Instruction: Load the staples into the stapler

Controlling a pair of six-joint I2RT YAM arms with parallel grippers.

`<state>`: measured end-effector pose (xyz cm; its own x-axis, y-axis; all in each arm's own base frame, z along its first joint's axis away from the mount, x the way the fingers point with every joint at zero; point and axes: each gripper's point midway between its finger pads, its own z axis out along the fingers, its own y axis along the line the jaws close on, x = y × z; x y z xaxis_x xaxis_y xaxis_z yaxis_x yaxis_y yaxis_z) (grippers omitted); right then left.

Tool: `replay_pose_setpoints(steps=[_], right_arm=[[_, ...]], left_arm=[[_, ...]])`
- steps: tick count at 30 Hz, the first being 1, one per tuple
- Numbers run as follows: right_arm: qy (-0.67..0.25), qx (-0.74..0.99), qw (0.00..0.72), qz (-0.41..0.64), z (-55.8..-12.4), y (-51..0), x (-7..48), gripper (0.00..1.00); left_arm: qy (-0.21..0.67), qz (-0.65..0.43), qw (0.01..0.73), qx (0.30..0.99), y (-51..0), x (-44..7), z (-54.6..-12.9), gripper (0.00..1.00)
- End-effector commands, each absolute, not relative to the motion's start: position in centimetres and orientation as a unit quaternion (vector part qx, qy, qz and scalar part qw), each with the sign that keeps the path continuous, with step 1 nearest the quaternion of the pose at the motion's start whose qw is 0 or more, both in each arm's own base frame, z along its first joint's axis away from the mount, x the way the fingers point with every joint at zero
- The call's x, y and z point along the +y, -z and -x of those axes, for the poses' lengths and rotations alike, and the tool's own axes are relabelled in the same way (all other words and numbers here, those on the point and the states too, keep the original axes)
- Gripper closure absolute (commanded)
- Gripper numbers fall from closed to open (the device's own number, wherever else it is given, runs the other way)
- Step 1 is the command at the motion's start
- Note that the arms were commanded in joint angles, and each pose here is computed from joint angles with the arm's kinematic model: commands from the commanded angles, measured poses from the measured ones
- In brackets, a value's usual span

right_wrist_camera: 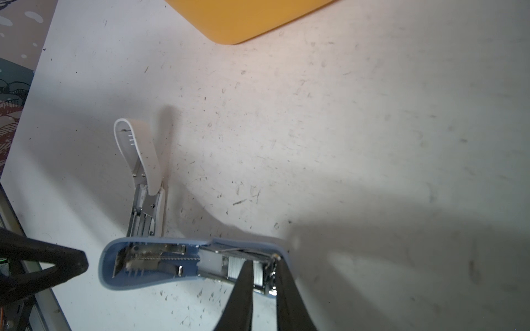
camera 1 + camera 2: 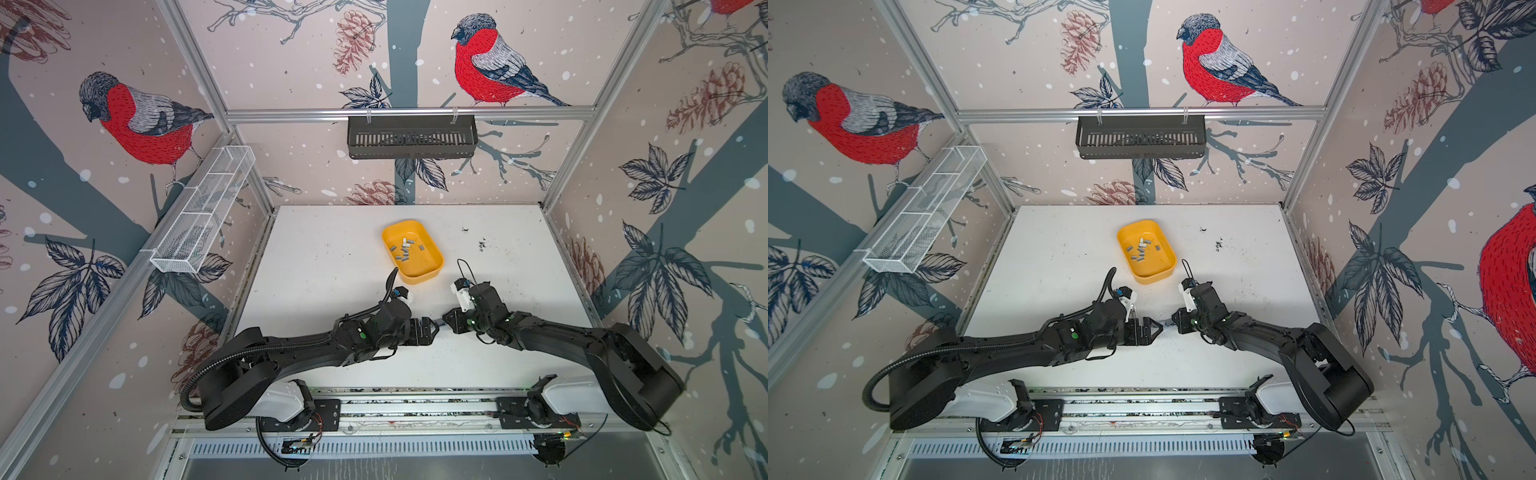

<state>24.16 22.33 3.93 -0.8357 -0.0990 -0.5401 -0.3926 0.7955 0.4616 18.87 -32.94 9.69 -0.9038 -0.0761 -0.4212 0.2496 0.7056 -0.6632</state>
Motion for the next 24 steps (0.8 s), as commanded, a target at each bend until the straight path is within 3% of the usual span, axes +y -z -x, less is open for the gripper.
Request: replay_pose_setpoints(steps=[1,24], right_arm=[[-0.294,0.909,0.262,0.136,-24.57,-4.25,22.71,0.83],[-0.277,0.915,0.261,0.132,-23.92,-3.44,22.54,0.92]], left_arm=[[0.376,-0.038,0.218,0.9,-9.72,-32.86,-19.38,0.01],[0.374,-0.032,0.203,0.904,-8.8,-32.87,-19.6,0.03]])
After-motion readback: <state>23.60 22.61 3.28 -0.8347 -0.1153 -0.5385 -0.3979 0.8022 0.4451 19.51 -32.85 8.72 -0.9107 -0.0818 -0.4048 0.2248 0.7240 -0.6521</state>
